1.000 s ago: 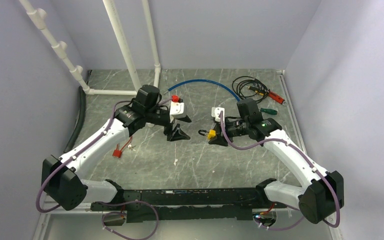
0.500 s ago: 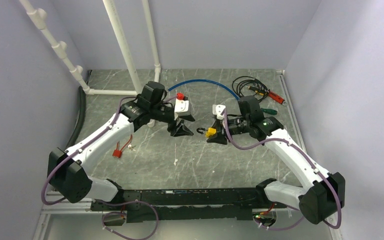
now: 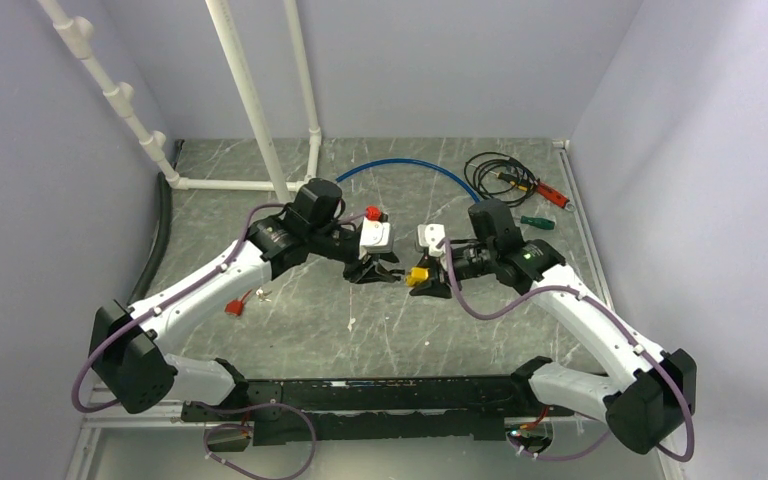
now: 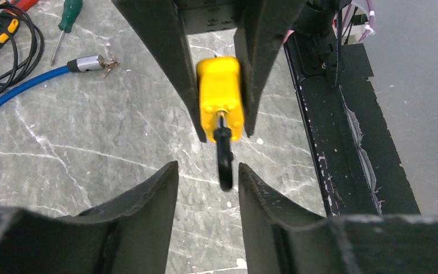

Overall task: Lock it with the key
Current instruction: Lock the lock.

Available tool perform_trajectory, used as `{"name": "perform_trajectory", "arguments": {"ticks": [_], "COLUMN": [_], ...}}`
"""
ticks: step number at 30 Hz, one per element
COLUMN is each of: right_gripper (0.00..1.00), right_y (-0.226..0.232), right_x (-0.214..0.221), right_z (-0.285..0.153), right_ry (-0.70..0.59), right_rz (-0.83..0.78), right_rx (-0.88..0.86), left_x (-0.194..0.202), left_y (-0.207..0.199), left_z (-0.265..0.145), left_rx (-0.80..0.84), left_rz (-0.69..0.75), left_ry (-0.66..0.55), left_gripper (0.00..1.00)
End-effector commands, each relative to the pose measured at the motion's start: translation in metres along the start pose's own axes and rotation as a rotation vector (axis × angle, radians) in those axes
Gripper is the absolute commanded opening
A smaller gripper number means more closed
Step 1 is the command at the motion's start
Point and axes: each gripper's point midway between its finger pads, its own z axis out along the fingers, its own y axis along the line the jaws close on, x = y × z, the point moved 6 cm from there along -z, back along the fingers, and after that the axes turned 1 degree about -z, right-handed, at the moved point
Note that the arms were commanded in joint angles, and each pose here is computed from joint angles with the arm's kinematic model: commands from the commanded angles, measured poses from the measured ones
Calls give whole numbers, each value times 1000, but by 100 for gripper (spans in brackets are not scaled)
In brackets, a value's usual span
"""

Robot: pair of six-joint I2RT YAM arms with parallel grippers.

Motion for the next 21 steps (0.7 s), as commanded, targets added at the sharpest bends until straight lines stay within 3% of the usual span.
{"name": "perform_trajectory", "arguments": {"ticks": [1,8,21], "right_gripper": [0,0,0], "right_y": [-6,-7,-12], "right_x": [-25,-28,-22], "right_z": [1,1,8], "right_ry": [-41,-24,-38], "right_rz": [-117,-106,-75], "right_rx": [-1,-11,28], "left_x": [-19,-16,-14], "left_y": [-1,-11,-22], "left_z": [-7,-11,-10], "left_rx": [-27,-17,39], "left_rz": [69,52,-34], "left_ry": [-46,-52,-59], "left_gripper": [44,28,10]}}
